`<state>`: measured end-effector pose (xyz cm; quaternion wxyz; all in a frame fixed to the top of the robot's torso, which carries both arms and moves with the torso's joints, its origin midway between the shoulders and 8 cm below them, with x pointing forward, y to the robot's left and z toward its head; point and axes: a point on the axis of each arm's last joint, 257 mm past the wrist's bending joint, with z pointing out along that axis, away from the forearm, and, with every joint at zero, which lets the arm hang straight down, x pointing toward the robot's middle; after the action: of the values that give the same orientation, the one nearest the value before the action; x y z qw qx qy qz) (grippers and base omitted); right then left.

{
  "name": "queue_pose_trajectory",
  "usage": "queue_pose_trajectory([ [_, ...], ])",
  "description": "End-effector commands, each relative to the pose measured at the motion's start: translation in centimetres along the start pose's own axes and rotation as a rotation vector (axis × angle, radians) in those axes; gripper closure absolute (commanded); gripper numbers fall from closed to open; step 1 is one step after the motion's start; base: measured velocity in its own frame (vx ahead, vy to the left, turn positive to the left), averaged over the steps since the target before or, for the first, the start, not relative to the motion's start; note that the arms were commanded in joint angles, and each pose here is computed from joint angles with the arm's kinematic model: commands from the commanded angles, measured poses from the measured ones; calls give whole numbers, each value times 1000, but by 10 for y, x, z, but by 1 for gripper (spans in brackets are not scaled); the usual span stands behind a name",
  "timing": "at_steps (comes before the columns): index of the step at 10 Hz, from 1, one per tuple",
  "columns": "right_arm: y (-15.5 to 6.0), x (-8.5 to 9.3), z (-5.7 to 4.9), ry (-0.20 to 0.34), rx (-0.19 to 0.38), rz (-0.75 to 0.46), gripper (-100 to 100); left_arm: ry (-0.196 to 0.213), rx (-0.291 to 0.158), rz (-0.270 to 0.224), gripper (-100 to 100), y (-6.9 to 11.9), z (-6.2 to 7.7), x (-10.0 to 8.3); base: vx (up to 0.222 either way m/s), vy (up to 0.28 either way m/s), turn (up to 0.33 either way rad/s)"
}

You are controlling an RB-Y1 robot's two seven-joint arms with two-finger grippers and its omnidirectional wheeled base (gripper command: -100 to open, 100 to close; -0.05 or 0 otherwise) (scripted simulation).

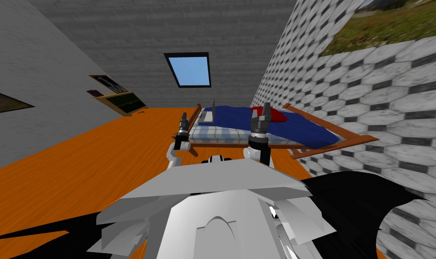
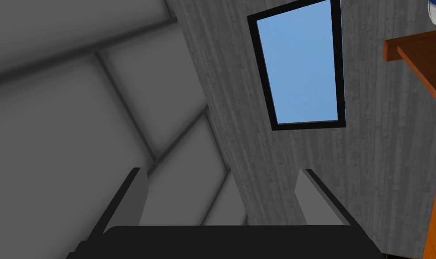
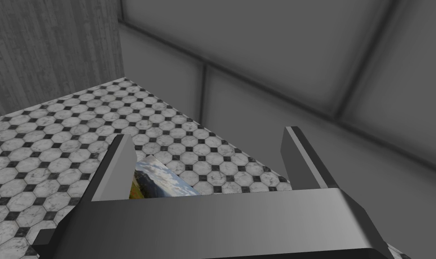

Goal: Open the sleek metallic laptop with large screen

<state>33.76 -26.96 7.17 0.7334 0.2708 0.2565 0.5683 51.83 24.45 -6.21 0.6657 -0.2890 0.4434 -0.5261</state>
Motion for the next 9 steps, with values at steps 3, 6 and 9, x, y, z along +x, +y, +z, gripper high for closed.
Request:
queue_pose_trajectory([
  [3,0,0,0,0,0,0,0,21,-56,31,-100,26,31,9,8,-60,-9],
  [6,0,0,0,0,0,0,0,30,-85,40,-100,39,41,14,6,-65,-6],
  [9,0,0,0,0,0,0,0,44,-126,57,-100,53,62,20,8,-55,-6],
])
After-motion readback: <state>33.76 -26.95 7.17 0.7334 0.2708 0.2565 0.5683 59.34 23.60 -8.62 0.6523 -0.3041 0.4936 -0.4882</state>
